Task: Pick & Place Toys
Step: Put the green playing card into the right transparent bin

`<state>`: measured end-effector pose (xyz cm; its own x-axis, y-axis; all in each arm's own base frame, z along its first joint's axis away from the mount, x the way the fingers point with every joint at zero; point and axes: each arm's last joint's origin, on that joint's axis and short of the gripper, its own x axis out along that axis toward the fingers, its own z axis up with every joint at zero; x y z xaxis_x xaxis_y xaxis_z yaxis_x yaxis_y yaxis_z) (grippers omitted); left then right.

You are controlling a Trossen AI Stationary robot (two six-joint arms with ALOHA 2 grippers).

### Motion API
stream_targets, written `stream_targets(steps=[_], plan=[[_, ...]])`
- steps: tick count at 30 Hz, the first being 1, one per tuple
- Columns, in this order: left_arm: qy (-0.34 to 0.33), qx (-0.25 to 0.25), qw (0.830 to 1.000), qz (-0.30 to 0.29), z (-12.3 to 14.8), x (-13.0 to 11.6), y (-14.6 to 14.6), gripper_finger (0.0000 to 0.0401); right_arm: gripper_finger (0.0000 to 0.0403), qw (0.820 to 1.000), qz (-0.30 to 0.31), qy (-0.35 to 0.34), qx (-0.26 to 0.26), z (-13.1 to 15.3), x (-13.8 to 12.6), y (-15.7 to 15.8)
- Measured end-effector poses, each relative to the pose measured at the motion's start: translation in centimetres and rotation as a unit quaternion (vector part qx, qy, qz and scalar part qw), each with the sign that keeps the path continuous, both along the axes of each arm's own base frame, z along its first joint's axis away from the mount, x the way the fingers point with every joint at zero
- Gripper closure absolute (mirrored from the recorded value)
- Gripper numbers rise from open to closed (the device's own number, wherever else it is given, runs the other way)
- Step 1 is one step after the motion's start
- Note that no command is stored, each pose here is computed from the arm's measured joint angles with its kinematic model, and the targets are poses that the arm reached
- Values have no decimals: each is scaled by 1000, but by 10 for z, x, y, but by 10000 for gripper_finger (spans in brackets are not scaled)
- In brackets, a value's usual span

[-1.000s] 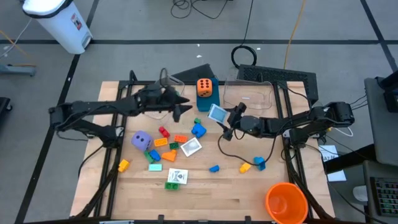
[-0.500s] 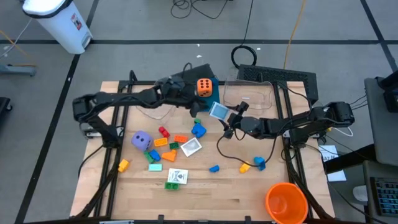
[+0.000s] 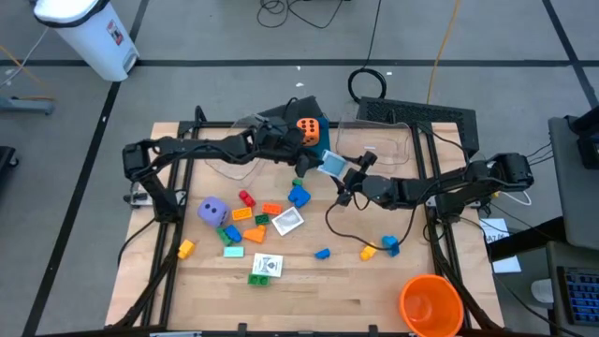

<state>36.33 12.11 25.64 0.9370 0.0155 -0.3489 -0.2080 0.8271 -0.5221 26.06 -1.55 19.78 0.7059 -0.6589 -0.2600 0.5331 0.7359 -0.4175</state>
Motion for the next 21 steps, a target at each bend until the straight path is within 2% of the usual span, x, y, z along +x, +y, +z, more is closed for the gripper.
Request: stream_targets(steps=[21], plan=[[-10, 39, 999, 21, 3, 3, -5, 187, 92, 1000, 1, -8, -1, 2, 1, 0]])
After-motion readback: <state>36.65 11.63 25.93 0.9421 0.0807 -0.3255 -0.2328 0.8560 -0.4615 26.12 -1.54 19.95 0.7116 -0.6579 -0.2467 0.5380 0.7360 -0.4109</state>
